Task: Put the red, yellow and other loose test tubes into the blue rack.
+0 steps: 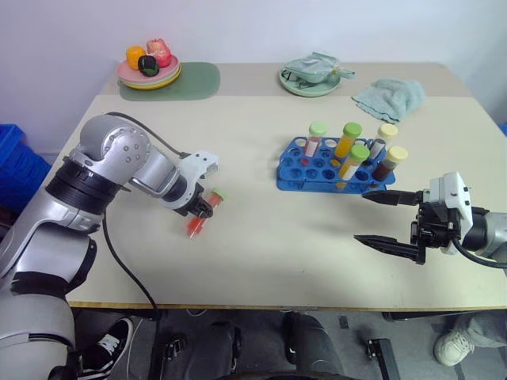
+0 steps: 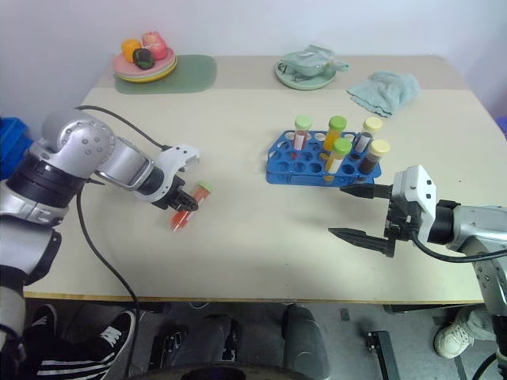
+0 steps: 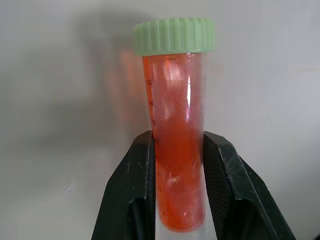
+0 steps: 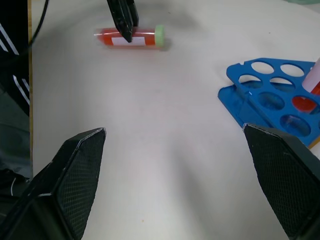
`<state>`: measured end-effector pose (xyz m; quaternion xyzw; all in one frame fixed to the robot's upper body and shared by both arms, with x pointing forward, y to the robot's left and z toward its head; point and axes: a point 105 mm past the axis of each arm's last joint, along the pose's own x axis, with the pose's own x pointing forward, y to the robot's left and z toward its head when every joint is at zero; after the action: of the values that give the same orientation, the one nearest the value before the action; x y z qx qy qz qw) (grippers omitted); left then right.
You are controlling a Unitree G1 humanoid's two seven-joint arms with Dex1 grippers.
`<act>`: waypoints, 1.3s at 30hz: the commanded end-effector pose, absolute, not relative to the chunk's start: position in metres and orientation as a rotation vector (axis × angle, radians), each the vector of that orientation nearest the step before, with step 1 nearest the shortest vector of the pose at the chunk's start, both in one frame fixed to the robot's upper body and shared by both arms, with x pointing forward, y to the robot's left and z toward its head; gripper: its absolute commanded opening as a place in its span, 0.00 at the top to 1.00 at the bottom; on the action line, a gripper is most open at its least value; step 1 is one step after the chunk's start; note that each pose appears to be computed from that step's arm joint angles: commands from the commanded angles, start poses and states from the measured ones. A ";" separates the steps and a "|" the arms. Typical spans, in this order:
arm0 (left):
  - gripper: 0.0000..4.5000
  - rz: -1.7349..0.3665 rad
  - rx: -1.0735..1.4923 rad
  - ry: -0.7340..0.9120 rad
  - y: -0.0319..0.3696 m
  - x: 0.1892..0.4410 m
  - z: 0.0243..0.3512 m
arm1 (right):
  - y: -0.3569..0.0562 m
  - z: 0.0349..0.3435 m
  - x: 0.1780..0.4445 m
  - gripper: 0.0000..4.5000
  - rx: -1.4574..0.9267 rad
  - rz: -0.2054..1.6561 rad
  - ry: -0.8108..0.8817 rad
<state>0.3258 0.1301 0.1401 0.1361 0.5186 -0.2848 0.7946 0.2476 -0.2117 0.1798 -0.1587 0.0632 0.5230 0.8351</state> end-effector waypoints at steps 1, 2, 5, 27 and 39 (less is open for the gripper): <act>0.80 -0.612 0.298 1.088 0.131 0.329 0.146 | -0.206 0.190 0.247 0.00 -0.347 1.129 0.087; 0.80 -0.606 0.290 1.094 0.132 0.329 0.144 | -0.206 0.190 0.248 0.00 -0.347 1.130 0.087; 0.80 -0.590 0.269 1.110 0.135 0.331 0.140 | -0.206 0.190 0.249 0.00 -0.347 1.131 0.087; 0.01 -0.538 0.281 1.121 0.141 0.343 0.137 | -0.205 0.189 0.248 0.00 -0.343 1.122 0.086; 0.30 -0.550 0.316 1.117 0.129 0.350 0.136 | -0.204 0.189 0.248 0.00 -0.340 1.110 0.075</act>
<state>0.3488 0.1322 0.1309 0.1414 0.5261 -0.2523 0.7997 0.2514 -0.2089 0.1825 -0.1513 0.0527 0.5181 0.8402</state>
